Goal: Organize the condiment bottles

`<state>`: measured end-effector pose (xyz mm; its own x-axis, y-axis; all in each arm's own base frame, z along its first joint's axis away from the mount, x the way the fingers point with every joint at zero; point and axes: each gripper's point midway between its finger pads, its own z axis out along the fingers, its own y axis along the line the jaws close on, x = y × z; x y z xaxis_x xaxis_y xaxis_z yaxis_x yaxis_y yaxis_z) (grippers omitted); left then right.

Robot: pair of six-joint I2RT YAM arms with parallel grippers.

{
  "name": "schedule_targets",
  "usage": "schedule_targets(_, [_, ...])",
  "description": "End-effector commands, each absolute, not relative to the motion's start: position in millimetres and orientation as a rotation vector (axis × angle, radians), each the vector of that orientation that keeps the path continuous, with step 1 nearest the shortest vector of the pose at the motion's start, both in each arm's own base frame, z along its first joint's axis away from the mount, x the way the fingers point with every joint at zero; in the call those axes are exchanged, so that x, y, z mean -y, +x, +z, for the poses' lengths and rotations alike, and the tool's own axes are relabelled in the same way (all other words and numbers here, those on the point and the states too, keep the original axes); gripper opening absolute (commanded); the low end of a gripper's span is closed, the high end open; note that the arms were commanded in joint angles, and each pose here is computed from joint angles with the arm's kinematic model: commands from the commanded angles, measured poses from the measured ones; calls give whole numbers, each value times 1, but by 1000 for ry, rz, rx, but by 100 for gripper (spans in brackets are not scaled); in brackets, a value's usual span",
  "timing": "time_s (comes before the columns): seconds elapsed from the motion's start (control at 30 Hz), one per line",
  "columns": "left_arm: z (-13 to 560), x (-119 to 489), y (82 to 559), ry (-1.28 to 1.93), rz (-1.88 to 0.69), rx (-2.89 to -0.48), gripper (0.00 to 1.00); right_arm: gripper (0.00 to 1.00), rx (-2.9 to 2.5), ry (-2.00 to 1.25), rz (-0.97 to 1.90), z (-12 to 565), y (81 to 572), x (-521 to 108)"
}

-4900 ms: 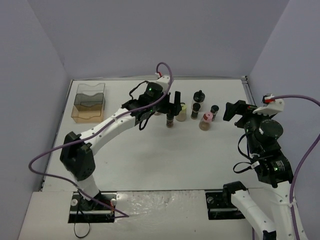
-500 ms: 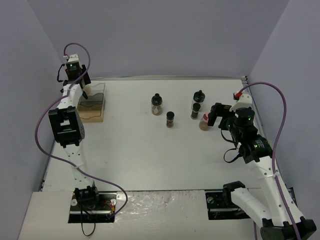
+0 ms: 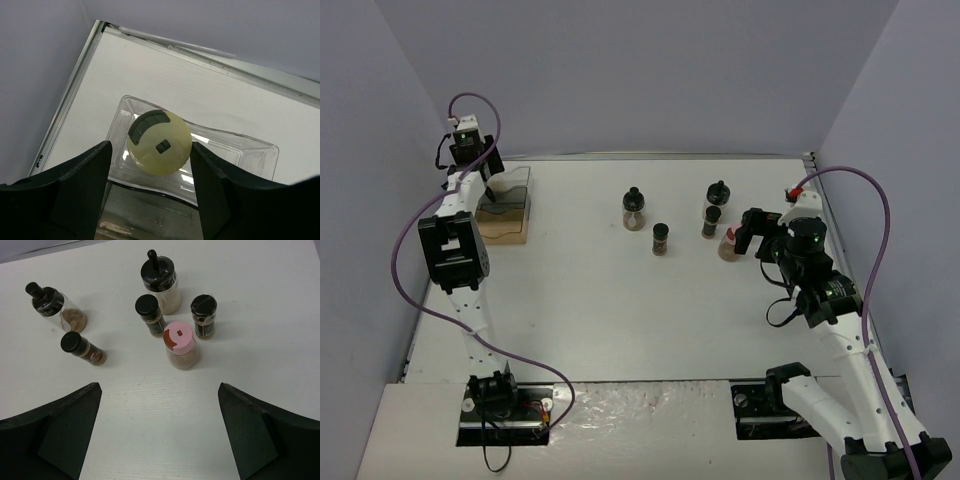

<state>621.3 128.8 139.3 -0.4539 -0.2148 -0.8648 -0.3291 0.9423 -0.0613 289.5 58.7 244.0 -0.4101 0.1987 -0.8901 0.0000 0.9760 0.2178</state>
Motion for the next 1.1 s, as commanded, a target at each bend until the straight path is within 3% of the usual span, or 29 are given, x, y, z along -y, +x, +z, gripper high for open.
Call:
schedule_targets(0.0, [184, -136, 631, -391, 128, -1934, 60, 100, -1915, 168, 244, 260, 302, -63])
schedule_targets(0.13, [187, -137, 626, -397, 122, -1941, 68, 100, -1937, 184, 228, 252, 307, -62])
schedule_targets(0.27, [214, -135, 615, -394, 121, -1915, 89, 100, -1980, 190, 158, 240, 319, -58])
schedule_targets(0.37, [249, -130, 599, -406, 107, -1890, 97, 100, -2001, 199, 106, 231, 331, -57])
schedule_targets(0.53, [308, -99, 555, -411, -7, -1865, 97, 100, -2020, 255, 48, 215, 354, -55])
schedule_targets(0.67, [324, -54, 514, -363, -110, -1905, 97, 100, -2039, 291, 34, 196, 374, -60])
schedule_targets(1.07, [281, 84, 401, -52, -302, -2061, 97, 91, -2093, 421, -123, 134, 418, -57])
